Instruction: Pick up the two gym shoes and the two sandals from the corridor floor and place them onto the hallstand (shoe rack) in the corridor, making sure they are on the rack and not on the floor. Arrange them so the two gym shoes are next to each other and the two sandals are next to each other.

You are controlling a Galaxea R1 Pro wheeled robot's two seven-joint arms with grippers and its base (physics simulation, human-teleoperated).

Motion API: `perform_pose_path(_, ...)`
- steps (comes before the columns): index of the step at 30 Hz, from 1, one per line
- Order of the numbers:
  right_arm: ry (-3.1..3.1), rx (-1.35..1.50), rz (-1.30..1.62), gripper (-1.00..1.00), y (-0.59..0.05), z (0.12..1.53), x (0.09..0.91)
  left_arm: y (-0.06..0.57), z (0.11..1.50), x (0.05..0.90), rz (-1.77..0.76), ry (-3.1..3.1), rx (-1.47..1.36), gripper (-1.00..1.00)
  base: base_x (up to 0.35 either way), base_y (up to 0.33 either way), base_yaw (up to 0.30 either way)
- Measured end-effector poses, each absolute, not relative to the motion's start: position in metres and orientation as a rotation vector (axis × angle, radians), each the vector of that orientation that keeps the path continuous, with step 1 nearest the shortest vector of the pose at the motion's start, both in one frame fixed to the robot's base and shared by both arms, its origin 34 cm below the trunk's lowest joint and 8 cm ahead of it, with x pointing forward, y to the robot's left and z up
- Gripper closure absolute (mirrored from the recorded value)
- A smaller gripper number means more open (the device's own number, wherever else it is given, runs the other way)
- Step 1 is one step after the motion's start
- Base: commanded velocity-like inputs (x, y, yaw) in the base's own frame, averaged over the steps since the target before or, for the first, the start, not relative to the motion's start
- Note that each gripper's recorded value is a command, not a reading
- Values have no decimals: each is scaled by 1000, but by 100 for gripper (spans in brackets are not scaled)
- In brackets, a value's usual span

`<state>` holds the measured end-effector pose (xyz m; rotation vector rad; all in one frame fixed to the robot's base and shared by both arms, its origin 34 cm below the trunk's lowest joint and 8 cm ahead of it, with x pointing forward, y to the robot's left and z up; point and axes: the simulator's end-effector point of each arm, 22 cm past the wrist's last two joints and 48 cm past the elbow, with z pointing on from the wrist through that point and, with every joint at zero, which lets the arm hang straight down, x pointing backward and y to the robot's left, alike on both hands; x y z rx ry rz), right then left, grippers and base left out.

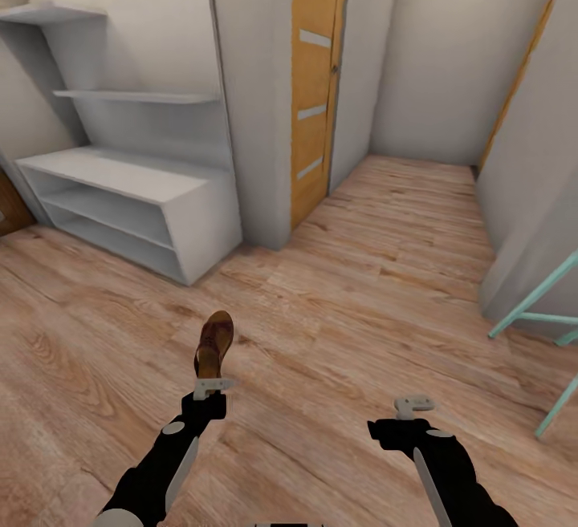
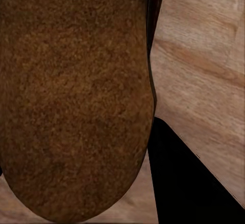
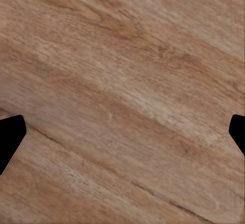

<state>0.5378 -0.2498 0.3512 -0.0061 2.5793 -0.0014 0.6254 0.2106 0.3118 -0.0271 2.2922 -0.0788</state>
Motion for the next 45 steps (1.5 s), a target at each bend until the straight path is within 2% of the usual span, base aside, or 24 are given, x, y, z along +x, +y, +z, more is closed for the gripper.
perform_pose_path(38, 2542, -6, -2, -100, -250, 368, 544, 213, 343, 641, -73, 2226, -27, 100, 0, 0, 252)
perform_pose_path(45, 2535, -6, -2, -100, -250, 372, 545, 224, 347, 642, -67, 2218, -74, 100, 197, 0, 252)
